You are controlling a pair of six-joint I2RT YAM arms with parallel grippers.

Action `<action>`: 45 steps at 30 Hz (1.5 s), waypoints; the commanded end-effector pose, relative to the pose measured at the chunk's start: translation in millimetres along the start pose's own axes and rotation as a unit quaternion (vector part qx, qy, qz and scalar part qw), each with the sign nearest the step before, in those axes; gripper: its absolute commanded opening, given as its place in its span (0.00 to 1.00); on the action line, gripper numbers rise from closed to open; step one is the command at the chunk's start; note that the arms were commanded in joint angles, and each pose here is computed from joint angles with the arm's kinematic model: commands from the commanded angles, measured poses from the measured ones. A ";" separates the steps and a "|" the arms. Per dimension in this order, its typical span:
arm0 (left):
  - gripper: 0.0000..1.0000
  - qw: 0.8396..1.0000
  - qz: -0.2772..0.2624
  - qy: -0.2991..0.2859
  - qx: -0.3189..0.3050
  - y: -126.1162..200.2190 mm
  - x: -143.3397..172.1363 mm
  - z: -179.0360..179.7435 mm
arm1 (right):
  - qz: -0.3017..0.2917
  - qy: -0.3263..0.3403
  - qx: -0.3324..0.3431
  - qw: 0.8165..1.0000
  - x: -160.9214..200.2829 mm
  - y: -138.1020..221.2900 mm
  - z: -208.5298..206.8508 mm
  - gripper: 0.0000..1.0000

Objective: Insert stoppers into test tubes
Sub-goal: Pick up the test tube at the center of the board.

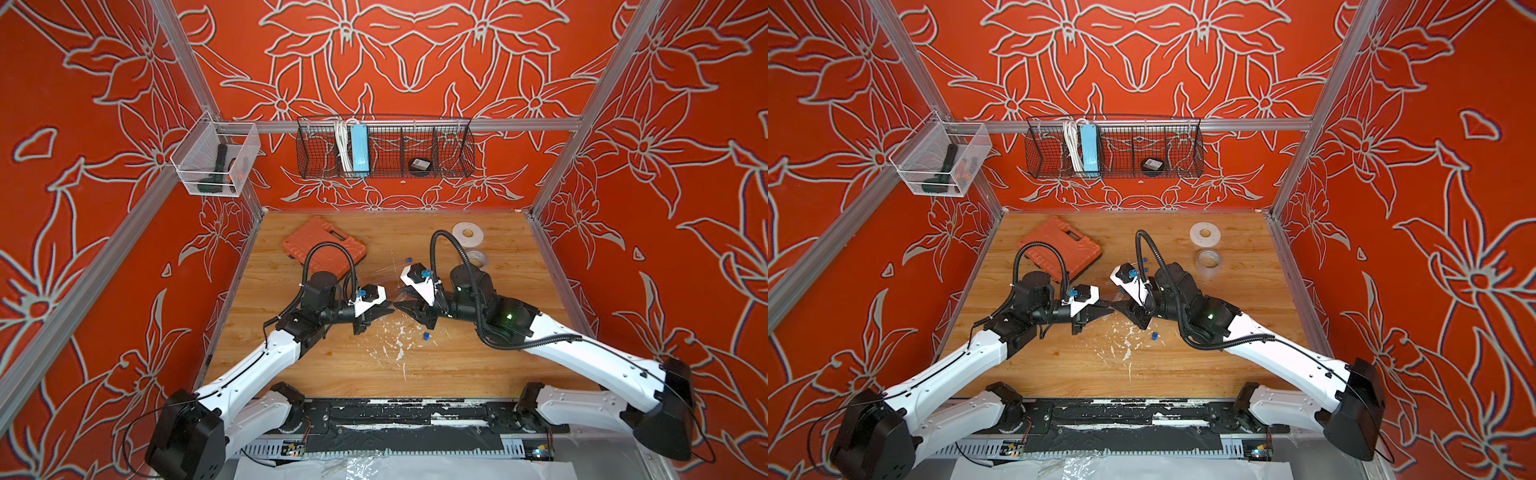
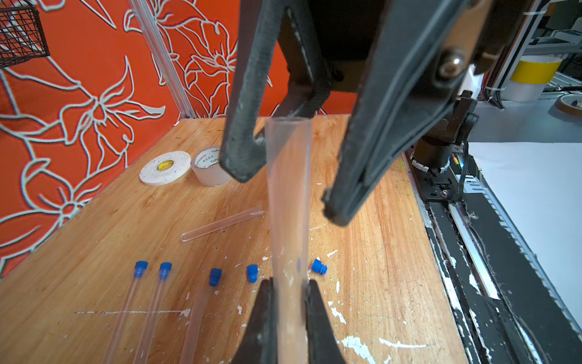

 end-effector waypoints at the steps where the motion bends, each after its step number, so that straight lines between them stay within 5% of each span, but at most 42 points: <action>1: 0.00 1.000 -0.016 -0.008 0.010 -0.5 -7.5 -0.8 | -0.024 0.010 0.010 1.000 -16.9 0.1 -0.5 0.37; 19: 0.01 1.000 -0.015 -0.007 0.004 1.0 -7.4 -1.4 | -0.017 -0.012 0.024 0.999 -14.0 0.0 -1.5 0.15; 23: 0.37 1.000 -0.016 -0.007 -0.009 2.0 -5.4 -1.2 | -0.024 -0.040 0.034 0.998 -19.0 6.4 -3.1 0.15; 27: 0.44 1.000 -0.016 -0.006 -0.007 2.4 -2.5 -3.1 | -0.051 -0.070 0.022 0.996 -30.3 15.2 -2.7 0.14; 45: 0.28 1.000 -0.023 -0.003 0.016 1.5 -4.8 -7.0 | -0.053 -0.115 -0.007 0.992 -36.2 16.2 -6.0 0.13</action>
Point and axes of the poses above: each gripper's point midway between its finger pads, its own y axis back along the fingers, its own z axis along the line the jaws close on, x = y × z, the point moved 8 cm from there along y, back along the fingers, and after that the axes turned 1 degree about y, right-handed, at the moved point
